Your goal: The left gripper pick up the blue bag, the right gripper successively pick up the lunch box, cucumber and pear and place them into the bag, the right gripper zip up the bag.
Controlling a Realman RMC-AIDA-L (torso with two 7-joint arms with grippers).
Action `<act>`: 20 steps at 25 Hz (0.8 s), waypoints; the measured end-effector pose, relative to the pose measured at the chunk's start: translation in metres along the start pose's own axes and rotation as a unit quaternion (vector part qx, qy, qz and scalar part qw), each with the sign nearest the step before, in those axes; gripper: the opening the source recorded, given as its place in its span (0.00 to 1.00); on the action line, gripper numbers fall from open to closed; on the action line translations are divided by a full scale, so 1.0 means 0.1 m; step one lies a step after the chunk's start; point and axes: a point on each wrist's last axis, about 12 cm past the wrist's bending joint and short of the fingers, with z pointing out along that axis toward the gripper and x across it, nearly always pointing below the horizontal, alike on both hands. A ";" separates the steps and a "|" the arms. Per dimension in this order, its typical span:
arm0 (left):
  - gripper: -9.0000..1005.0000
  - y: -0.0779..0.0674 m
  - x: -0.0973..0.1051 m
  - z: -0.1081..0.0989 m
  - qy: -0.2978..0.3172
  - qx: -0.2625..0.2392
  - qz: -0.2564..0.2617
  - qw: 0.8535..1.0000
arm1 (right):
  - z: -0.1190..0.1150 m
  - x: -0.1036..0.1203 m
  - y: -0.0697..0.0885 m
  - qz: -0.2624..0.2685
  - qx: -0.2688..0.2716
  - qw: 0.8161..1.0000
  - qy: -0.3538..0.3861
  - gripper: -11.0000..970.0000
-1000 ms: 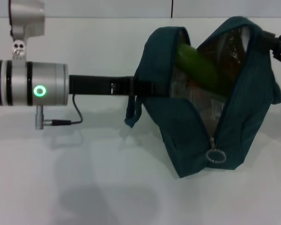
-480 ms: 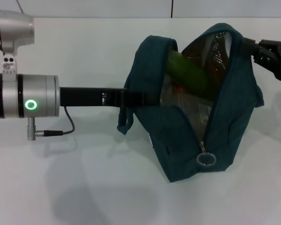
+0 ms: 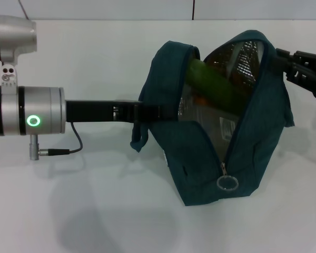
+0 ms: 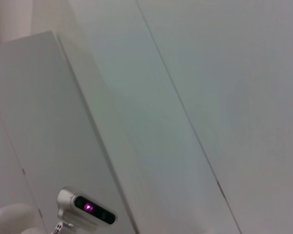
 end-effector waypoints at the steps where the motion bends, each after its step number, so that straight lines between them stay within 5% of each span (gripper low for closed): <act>1: 0.05 0.00 0.00 0.00 0.000 0.000 0.000 1.000 | -0.01 0.01 0.00 0.001 0.002 1.000 -0.002 0.15; 12: 0.05 0.02 0.04 0.00 -0.002 0.003 -0.013 1.000 | -0.25 -0.02 0.04 0.003 -0.002 0.999 -0.046 0.51; 20: 0.05 0.02 0.04 0.00 -0.003 0.003 -0.013 1.000 | -0.35 0.02 0.34 -0.074 -0.113 0.989 -0.055 0.68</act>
